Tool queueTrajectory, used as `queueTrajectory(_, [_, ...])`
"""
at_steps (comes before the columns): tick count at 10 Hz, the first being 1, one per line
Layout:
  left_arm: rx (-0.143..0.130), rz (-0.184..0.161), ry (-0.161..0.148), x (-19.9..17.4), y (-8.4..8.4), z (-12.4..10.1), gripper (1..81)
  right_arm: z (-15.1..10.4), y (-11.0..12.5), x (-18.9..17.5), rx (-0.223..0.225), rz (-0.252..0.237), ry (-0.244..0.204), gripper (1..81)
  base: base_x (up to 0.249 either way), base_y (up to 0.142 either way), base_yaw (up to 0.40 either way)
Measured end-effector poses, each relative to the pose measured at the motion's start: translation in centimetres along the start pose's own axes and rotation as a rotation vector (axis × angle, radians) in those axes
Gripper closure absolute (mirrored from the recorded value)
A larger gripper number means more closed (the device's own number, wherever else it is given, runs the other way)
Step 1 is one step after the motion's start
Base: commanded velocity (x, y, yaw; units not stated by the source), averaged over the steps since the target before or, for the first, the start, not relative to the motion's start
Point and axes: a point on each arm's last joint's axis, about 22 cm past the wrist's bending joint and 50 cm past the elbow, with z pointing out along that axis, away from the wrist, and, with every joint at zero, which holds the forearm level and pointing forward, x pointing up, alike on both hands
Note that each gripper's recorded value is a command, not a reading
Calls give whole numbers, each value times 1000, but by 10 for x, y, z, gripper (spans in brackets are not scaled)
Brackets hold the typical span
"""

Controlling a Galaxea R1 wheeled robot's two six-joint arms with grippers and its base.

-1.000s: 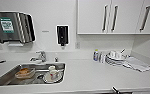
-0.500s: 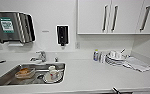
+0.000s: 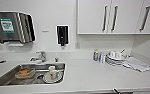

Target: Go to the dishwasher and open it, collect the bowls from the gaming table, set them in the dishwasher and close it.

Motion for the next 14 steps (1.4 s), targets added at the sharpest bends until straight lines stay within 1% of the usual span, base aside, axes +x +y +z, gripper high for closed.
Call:
queueTrajectory(5, [8, 1, -2, -1, -3, -1, 10, 5, 13, -11, 2, 4, -18, 10, 0, 0, 0])
queueTrajectory(8, [7, 1, -4, -1, -3, -1, 10, 8, 29, -22, 11, 3, -38, 10, 0, 0, 0])
queueTrajectory(9, [3, 1, -4, -1, -2, 0, 10, 8, 33, -25, 18, 2, -45, 10, 0, 0, 0])
queueTrajectory(11, [2, 1, -3, -1, -2, 0, 10, 8, 32, -25, 36, -6, -46, 10, 0, 0, 0])
queueTrajectory(14, [2, 1, -3, -1, -1, 0, 10, 8, 34, -28, 53, -4, -54, 10, 0, 0, 0])
